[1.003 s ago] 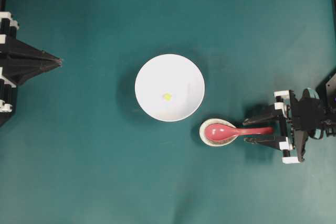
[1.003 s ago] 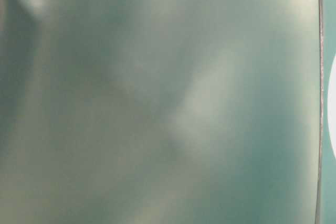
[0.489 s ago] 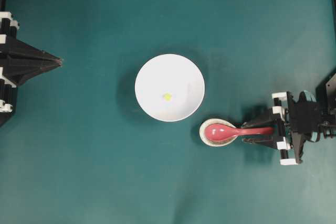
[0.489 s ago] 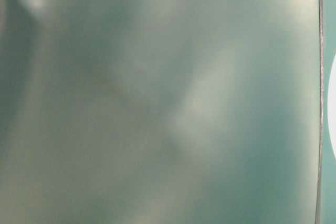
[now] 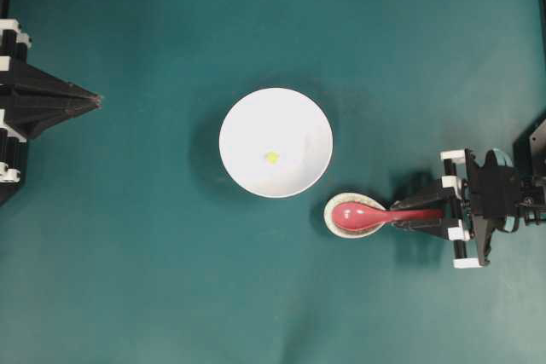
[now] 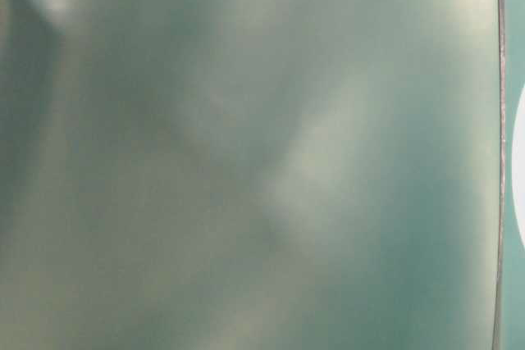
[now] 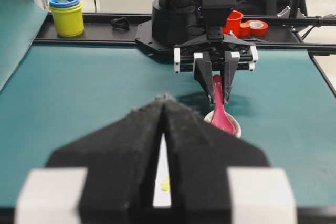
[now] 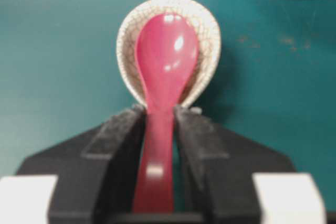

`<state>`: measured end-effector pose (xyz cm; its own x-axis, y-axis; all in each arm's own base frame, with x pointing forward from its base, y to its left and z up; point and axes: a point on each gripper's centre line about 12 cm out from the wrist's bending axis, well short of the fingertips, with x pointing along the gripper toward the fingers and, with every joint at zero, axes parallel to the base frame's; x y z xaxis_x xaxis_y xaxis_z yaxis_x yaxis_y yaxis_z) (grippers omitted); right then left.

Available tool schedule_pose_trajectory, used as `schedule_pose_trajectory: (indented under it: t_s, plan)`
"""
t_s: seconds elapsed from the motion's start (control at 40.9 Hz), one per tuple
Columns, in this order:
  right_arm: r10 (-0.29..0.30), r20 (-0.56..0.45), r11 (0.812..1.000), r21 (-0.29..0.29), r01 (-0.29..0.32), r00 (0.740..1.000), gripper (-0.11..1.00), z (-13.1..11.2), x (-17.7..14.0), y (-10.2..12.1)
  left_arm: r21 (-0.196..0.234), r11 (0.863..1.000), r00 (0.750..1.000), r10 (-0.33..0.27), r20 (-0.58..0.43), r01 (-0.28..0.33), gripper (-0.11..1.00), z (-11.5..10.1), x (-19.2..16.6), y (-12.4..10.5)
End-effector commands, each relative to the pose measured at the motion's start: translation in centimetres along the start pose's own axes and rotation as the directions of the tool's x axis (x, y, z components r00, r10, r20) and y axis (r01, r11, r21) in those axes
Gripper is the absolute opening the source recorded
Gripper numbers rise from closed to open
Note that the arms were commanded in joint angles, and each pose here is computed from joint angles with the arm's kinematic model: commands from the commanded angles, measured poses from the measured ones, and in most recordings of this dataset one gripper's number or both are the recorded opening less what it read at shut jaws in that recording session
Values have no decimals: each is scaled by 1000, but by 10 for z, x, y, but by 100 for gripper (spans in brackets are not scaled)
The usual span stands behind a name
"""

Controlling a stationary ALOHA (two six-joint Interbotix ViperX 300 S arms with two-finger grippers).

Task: Scoop the yellow hexagonal prism block from the bowl with a spoon using the right arm.
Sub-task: 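Close the right gripper on the pink spoon handle and lift it, then carry the spoon left and lower its bowl into the white bowl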

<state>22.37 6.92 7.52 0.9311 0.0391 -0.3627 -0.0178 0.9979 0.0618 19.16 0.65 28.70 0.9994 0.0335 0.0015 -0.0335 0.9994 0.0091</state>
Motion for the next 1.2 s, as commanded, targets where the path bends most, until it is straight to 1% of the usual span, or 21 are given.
schedule_pose_trajectory:
  t_s: [0.0, 0.098, 0.294, 0.44, 0.514, 0.612, 0.71, 0.807, 0.905, 1.077, 1.174]
  plan:
    - [5, 23, 1000, 9, -5, 1000, 31, 5, 1, 2, 0, 1000, 1000, 1, 18, -1, 0, 8, 3, 0]
    - [8, 31, 1000, 16, -9, 999, 24, 8, 1, 3, 0, 1000, 1000, 1, 18, -1, 0, 8, 3, 0]
    - [27, 29, 998, 49, -28, 999, 24, 18, -2, 6, -2, 1000, 1000, 2, 18, -2, 0, 8, 3, 0]
    - [48, 42, 995, 84, -51, 998, 24, 33, -6, 10, -2, 1000, 1000, 1, 21, -1, 0, 8, 2, 0]
    - [63, 50, 994, 90, -67, 997, 24, 40, -8, 12, -3, 1000, 1000, 2, 23, -2, 0, 8, 2, 0]
    - [78, 66, 993, 78, -83, 995, 24, 50, -12, 14, -2, 1000, 1000, 2, 23, -2, 0, 8, 2, 0]
    - [78, 90, 994, 65, -84, 993, 24, 61, -13, 13, -3, 1000, 1000, 2, 25, -2, 0, 9, 2, 0]
    - [60, 101, 996, 57, -66, 993, 24, 73, -13, 7, -2, 1000, 1000, 1, 26, -1, 0, 9, 2, 0]
    - [33, 92, 997, 71, -39, 995, 24, 85, -11, -2, -2, 1000, 1000, 1, 28, -1, 0, 9, 3, 0]
    - [-23, 23, 995, 95, 20, 999, 24, 107, -3, -23, -2, 1000, 999, 1, 32, -1, 0, 9, 3, 0]
    - [-40, -28, 995, 87, 43, 999, 24, 123, 3, -35, -3, 1000, 999, 2, 32, -1, 0, 9, 3, 0]
